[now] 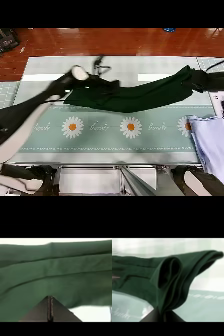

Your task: Fold the shirts.

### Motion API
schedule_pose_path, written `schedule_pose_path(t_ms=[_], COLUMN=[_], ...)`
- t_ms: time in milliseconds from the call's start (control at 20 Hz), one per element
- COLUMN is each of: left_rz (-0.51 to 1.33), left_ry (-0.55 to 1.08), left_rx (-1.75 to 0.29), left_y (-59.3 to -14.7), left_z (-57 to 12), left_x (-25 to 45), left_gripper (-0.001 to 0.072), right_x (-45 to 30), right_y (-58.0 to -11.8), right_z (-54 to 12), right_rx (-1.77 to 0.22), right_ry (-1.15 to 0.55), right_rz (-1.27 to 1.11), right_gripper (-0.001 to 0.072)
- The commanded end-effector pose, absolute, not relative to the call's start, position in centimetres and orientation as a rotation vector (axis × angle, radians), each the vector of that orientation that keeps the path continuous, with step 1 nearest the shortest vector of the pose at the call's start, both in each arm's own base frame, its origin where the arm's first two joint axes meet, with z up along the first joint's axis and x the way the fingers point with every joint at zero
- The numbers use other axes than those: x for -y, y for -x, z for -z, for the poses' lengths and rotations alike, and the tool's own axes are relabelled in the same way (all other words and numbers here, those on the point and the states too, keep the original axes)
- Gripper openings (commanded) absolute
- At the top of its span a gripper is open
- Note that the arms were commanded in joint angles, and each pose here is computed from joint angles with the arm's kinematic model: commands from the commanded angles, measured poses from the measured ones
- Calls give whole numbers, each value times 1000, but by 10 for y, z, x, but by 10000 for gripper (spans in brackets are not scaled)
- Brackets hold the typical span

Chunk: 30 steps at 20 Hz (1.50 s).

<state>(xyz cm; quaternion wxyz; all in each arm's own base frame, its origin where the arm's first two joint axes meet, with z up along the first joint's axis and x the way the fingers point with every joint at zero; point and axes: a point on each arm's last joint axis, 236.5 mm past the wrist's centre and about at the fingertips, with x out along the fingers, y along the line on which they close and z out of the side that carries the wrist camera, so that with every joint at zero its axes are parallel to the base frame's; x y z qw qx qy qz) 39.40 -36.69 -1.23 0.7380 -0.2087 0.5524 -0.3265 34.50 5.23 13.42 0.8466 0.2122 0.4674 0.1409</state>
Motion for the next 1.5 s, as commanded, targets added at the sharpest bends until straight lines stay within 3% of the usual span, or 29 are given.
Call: schedule_pose_path(t_ms=[0,350,500,700,950,1150,1350,1450], left_rz=[846,1039,1018,863,454,231,160,132], left_ry=[394,241,231,175,-157,19,151,309], left_rx=[-1385,-1461,-1466,-1455,-1208,-1000,-949,-997], left_y=[-345,-256,-267,-344,-418,-383,-303,-270], left_z=[43,63,58,29,-70,-131,-98,-69], left_x=[447,536,524,426,212,103,75,82], left_gripper=[25,25,25,26,27,27,27,27], right_x=[-74,-84,-83,-82,-146,-223,-296,-327], right_y=[-314,-297,-298,-303,-322,-370,-403,-414], right_z=[-163,-180,-180,-182,-178,-157,-104,-77], right_rx=[-913,-884,-880,-861,-887,-939,-1085,-1133], right_ry=[-483,-475,-473,-478,-502,-488,-450,-439], right_rz=[-352,-390,-387,-386,-561,-668,-751,-776], right_gripper=[19,19,19,19,19,19,20,19])
